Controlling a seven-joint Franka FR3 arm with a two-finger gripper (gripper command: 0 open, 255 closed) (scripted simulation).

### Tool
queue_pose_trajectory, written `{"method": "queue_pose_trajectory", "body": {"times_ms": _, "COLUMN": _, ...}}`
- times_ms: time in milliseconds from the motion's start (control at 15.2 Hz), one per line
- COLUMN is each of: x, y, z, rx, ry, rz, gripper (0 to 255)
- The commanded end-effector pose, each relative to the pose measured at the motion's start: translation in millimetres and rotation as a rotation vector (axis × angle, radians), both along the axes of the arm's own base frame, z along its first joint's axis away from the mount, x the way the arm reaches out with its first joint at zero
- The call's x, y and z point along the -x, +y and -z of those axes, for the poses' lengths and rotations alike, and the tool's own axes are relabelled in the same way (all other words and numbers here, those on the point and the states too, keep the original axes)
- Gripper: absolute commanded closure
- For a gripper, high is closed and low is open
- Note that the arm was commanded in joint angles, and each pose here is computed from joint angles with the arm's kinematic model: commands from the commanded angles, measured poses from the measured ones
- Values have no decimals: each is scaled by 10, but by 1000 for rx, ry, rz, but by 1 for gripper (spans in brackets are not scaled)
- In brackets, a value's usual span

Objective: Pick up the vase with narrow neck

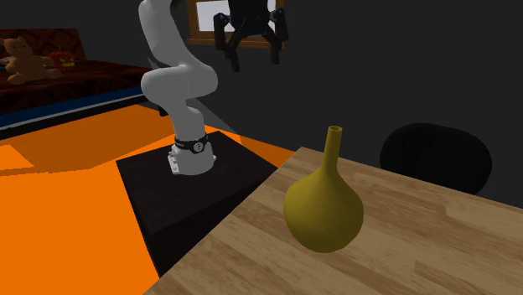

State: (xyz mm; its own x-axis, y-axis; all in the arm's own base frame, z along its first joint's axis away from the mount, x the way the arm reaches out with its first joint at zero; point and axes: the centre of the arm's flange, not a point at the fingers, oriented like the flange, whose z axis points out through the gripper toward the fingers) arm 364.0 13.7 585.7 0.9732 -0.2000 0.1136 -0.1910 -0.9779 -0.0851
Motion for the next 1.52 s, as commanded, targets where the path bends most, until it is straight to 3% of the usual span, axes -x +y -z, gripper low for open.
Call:
{"method": "queue_pose_trajectory", "body": {"times_ms": 0, "x": -211, "y": 98, "z": 133, "rx": 13, "ry": -13, "rz": -6, "gripper": 0}}
{"method": "queue_pose_trajectory", "body": {"times_ms": 858, "x": -1575, "y": 711, "z": 891, "rx": 98, "ry": -81, "rz": -44, "gripper": 0}}
{"method": "queue_pose_trajectory", "body": {"times_ms": 1452, "x": -1600, "y": 722, "z": 1304, "rx": 99, "ry": -82, "rz": -44, "gripper": 0}}
